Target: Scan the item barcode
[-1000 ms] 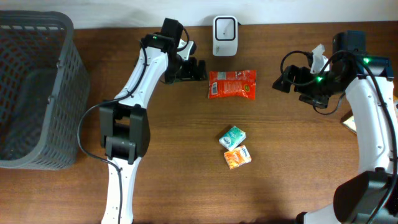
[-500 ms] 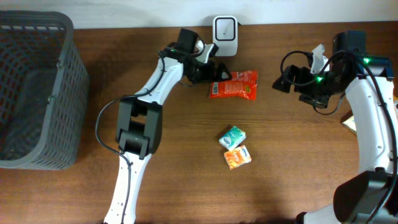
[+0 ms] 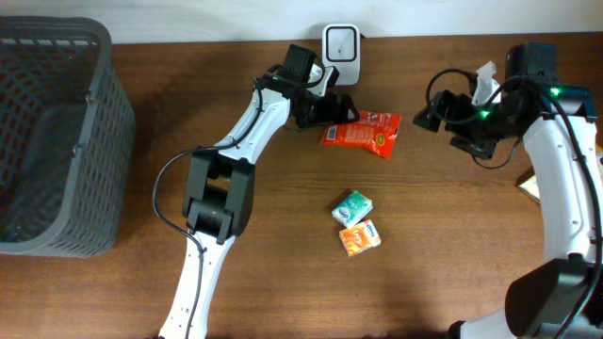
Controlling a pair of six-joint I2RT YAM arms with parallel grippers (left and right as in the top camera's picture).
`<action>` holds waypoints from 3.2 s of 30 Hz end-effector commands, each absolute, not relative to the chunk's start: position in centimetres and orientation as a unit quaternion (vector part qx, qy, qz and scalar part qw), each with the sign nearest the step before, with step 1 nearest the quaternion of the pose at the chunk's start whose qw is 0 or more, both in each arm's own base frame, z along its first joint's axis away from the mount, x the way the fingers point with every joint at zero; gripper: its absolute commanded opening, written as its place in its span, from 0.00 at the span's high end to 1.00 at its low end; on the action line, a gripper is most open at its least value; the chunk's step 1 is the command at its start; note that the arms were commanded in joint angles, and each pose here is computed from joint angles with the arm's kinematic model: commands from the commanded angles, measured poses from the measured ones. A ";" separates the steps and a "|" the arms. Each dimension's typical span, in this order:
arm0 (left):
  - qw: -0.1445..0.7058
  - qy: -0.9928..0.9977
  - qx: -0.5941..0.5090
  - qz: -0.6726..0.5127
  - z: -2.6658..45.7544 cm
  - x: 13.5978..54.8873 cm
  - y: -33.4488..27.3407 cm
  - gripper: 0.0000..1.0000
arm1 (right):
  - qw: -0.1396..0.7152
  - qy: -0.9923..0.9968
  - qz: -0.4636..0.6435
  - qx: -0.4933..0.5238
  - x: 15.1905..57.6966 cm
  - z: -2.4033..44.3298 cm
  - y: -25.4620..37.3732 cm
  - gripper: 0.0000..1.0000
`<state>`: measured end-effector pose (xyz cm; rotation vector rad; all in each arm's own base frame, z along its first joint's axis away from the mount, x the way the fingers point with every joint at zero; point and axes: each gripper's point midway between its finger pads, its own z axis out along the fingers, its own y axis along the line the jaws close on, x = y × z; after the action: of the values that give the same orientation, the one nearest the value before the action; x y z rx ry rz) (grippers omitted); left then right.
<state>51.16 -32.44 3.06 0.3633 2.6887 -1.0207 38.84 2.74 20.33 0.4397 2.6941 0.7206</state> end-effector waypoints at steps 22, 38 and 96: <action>0.070 0.951 0.092 -0.288 -4.1 49.8 -30.4 0.01 | 0.139 0.957 0.202 0.157 46.9 7.6 4.1 0.52; 0.065 0.951 0.091 -0.288 -4.2 49.5 -30.4 0.01 | 0.100 0.951 0.258 0.134 48.6 -0.1 10.1 0.96; 0.142 0.947 0.208 0.198 4.0 45.3 -24.0 0.51 | 0.161 0.973 -0.044 0.156 38.3 28.7 -5.4 0.44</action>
<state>47.81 -18.87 5.79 0.4919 2.6223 0.8519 39.24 -5.14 25.77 0.4425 2.8633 -0.1140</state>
